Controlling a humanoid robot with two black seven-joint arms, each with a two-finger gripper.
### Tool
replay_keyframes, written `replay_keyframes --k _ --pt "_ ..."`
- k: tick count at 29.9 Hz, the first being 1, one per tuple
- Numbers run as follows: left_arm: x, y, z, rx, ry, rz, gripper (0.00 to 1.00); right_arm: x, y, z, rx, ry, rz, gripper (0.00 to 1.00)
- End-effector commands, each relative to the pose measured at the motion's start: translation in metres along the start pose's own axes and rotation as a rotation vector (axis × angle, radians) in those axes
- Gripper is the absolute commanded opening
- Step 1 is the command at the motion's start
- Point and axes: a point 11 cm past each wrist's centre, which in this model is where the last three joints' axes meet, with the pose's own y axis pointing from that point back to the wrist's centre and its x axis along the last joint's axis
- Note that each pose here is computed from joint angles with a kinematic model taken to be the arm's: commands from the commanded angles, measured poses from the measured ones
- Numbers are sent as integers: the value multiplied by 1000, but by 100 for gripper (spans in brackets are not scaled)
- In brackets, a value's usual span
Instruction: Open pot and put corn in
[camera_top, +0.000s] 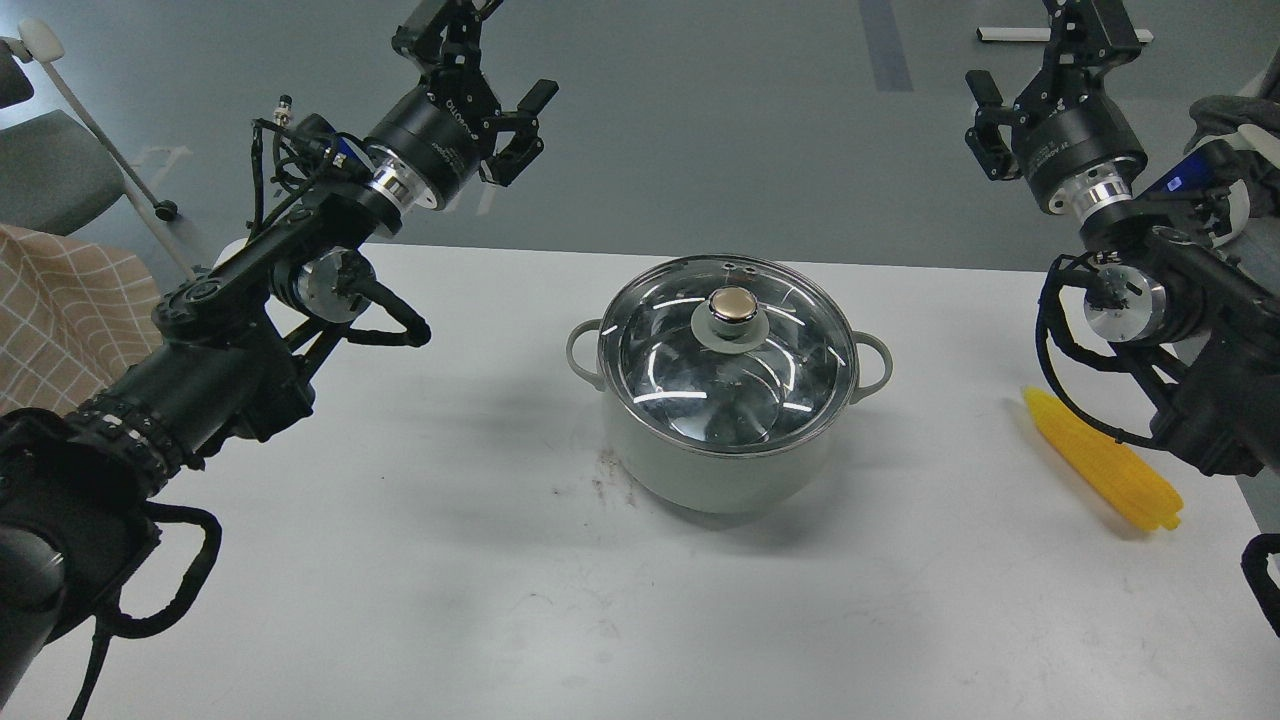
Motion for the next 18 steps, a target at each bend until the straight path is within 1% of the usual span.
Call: replay_keyframes --k 1,6,18 --pt "-2 -2 4 -26 18 0 98 6 5 1 -4 -13 -1 100" --pt "-12 -7 1 -29 34 -20 98 4 6 4 -7 -23 0 100" --pt "-15 -7 7 -57 55 -23 98 -4 4 2 0 -40 -24 100"
